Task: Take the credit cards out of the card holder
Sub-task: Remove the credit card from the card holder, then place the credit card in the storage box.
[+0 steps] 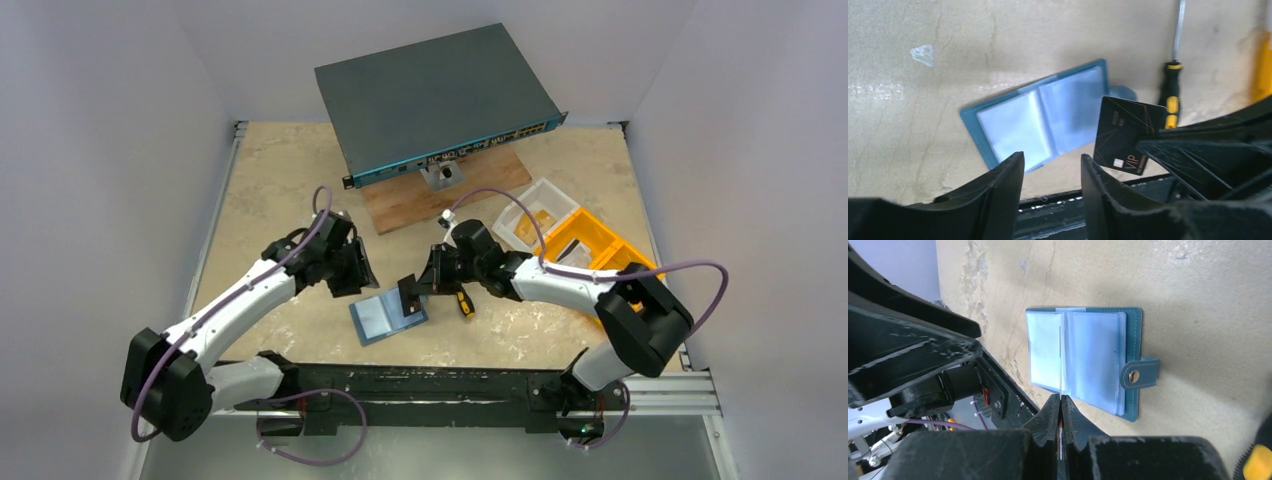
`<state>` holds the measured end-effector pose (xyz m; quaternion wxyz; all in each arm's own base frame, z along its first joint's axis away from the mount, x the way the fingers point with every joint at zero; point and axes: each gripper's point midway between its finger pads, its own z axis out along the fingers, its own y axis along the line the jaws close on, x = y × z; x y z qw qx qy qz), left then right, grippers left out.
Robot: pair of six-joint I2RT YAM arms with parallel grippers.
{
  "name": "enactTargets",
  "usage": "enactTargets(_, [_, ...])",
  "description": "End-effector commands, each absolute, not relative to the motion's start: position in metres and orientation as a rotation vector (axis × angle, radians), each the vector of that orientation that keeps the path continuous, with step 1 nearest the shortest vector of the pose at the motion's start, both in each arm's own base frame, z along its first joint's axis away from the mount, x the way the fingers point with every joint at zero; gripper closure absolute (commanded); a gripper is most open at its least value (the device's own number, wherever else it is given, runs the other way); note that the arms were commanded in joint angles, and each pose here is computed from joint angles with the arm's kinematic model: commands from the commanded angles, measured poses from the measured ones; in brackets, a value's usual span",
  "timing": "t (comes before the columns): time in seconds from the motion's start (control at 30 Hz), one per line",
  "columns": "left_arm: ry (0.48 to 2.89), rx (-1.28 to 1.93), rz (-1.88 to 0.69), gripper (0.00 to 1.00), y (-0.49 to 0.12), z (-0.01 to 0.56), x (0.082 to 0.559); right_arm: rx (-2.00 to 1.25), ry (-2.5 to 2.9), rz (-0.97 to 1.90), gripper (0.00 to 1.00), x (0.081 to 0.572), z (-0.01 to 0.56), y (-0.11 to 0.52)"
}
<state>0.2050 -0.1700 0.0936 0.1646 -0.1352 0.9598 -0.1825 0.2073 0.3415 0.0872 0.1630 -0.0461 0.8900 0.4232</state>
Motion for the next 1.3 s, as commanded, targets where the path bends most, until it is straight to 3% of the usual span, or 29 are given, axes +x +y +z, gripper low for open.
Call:
enactTargets(0.0, [2.667,-0.263,-0.594,0.49,-0.174,0.128,0.202,-0.126,2.471,1.112,1.0,0.22,0.116,0.331])
enactTargets(0.13, [2.635,-0.209,-0.635,0.36,-0.174,0.143,0.196,-0.07,2.466,1.005,1.0,0.223,0.126,0.312])
enactTargets(0.23, [2.616,-0.177,-0.669,0.32,-0.175,0.153,0.193,-0.01,2.458,0.891,1.0,0.227,0.136,0.292])
enactTargets(0.67, [2.608,0.012,-0.784,0.29,-0.199,0.17,0.183,0.4,2.329,0.322,1.0,0.244,0.188,0.171])
enactTargets(1.07, [2.601,0.089,-0.795,0.27,-0.202,0.174,0.18,0.761,2.289,-0.38,1.0,0.248,0.183,0.052])
enactTargets(1.27, [2.609,0.103,-0.785,0.27,-0.2,0.172,0.178,0.943,2.229,-0.568,1.0,0.246,0.176,-0.001])
